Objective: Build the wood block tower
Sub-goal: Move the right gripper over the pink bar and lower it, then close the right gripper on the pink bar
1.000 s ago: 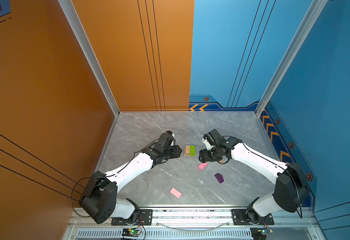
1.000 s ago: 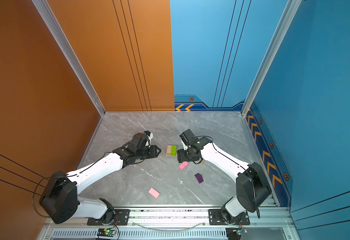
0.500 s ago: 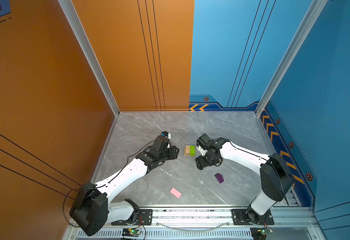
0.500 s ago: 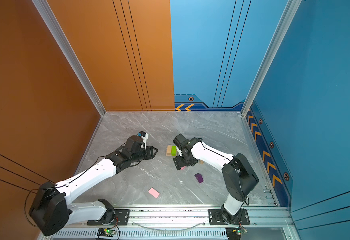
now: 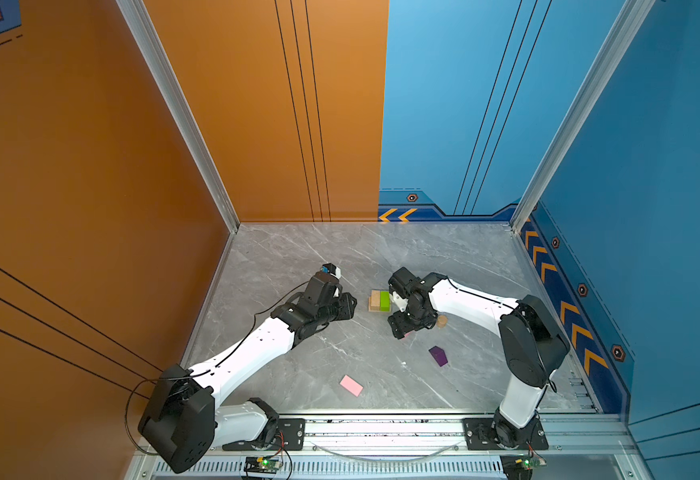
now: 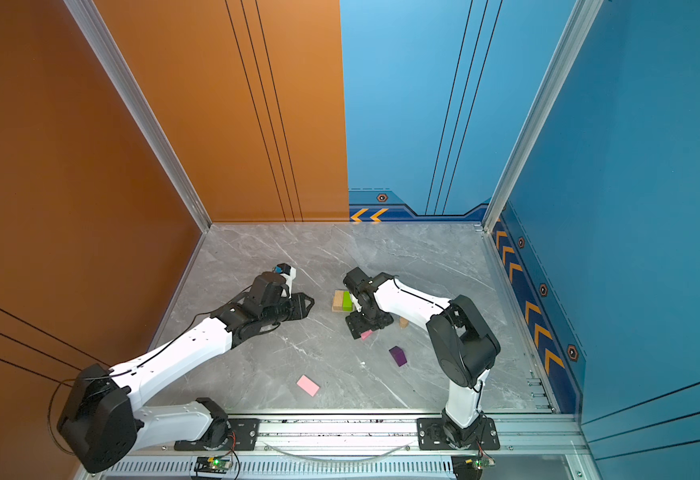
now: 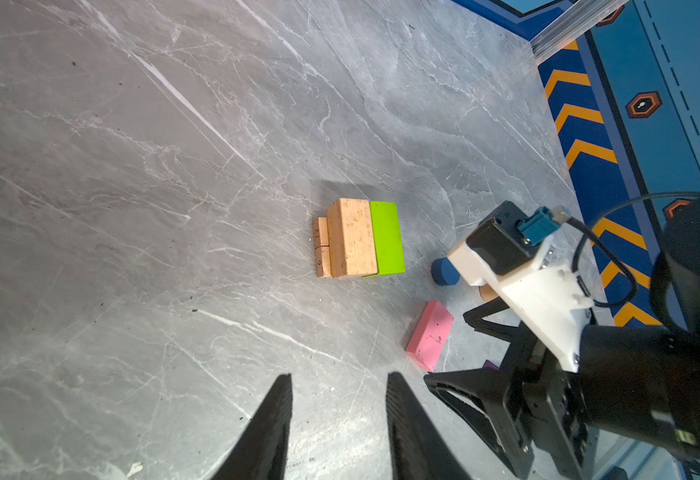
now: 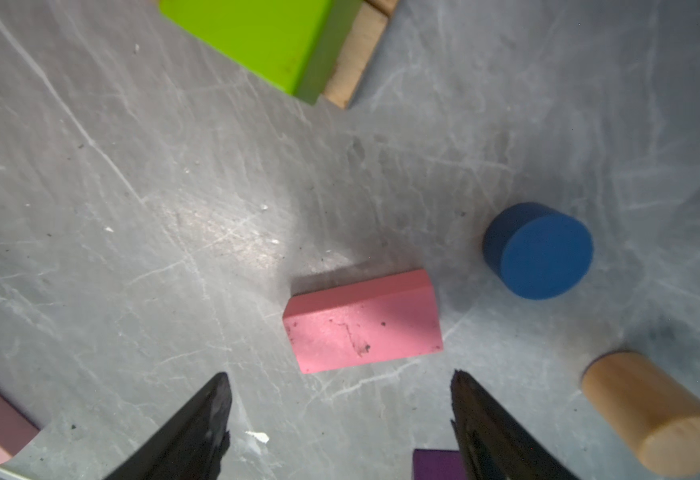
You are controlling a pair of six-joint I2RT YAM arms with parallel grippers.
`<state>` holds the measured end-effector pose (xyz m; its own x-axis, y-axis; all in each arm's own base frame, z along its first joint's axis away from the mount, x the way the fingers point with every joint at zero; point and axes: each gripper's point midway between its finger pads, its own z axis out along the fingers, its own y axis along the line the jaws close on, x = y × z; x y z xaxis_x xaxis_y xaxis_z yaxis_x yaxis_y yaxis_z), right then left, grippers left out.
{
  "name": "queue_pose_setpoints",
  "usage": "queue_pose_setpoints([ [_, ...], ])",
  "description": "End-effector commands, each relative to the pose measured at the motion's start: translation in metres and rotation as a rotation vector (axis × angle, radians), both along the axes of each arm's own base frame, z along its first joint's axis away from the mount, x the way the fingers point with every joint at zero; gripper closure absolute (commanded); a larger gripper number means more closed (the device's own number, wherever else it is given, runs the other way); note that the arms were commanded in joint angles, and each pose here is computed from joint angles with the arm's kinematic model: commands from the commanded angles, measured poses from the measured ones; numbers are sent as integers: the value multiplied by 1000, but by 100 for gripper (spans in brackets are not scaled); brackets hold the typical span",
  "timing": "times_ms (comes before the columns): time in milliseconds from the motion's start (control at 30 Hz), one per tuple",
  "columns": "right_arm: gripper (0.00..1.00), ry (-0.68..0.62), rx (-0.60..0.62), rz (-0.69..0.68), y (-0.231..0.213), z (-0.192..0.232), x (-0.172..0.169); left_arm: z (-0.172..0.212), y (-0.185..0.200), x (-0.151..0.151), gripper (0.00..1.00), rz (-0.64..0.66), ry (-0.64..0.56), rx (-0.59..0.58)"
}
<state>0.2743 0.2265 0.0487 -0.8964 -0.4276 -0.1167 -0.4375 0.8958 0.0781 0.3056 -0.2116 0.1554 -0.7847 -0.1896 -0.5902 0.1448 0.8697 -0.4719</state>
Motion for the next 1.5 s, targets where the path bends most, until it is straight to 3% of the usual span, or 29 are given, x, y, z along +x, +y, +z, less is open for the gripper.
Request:
queue_pose_setpoints([
  [0, 16, -17, 0, 2, -1, 0, 10, -7, 8, 1, 60, 13, 7, 47],
  [733, 17, 52, 43, -14, 8, -21, 9, -14, 7, 6, 60, 11, 25, 79],
  [1467, 17, 46, 3, -40, 11, -19, -9, -15, 13, 2, 60, 13, 20, 76],
])
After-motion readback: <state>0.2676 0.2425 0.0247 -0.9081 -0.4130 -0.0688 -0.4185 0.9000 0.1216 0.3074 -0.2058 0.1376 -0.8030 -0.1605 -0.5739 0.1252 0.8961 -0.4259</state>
